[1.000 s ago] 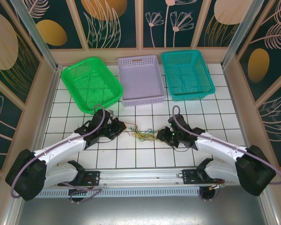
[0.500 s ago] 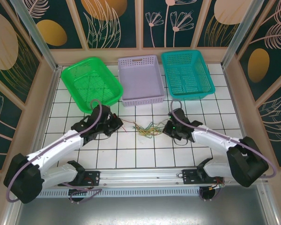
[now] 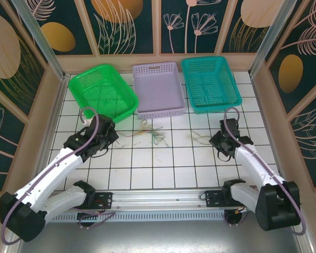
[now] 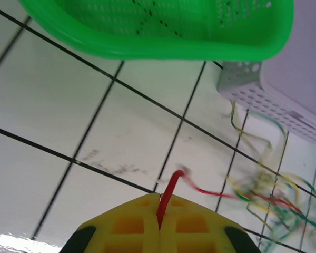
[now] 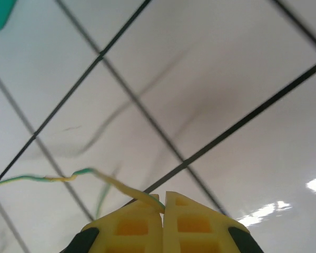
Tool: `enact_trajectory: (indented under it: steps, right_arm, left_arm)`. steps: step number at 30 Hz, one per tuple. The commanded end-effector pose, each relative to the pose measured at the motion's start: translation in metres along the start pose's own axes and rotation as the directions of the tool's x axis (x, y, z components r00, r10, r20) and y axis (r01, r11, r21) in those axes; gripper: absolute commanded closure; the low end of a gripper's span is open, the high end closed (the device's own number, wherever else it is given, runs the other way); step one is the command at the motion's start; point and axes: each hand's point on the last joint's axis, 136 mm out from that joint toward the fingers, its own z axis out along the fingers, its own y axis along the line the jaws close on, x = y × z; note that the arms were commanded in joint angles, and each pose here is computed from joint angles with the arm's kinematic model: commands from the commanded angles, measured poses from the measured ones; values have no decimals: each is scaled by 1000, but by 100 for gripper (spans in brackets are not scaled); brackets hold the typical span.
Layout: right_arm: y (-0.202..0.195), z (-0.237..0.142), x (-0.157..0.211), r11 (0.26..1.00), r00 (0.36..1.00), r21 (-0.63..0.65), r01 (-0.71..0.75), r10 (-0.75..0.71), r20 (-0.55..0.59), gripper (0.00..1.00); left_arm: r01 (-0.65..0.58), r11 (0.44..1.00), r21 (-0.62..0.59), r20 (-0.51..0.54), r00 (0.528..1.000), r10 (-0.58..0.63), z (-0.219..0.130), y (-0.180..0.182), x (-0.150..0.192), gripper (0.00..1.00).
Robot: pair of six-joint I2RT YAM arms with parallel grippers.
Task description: Untangle the cables
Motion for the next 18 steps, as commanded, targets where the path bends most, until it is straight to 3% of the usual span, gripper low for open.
enact_trajectory:
  steps: [1, 4, 6, 9, 15, 16, 18]
  right_arm:
    - [-17, -1, -7, 996, 1000, 88, 15, -16, 16, 100]
    - [-14, -1, -17, 997, 1000, 81, -4, 1, 30, 100]
    - [-6, -3, -21, 999, 1000, 53, -1, 0, 30, 100]
    - [11, -9, -25, 1000, 999, 1, 31, -31, 34, 100]
    - [57, -43, -18, 968, 979, -156, 196, -183, 95, 100]
    - [64, -49, -15, 956, 969, -174, 236, -219, 112, 100]
    - [81, -63, -10, 922, 945, -222, 318, -292, 144, 100]
  left_arm:
    - [-42, 998, -43, 35, 998, 43, -7, 5, -10, 100]
    - [-41, 998, -37, 33, 999, 42, -6, 4, -10, 100]
    - [-42, 998, 36, -2, 999, 42, 0, -9, -2, 100]
    - [-39, 978, 207, -128, 990, 67, 13, -39, 24, 100]
    - [51, 928, 369, -312, 947, 72, 23, -66, 67, 99]
    - [56, 926, 374, -333, 940, 78, 24, -69, 73, 93]
    - [53, 930, 364, -371, 924, 92, 26, -70, 86, 67]
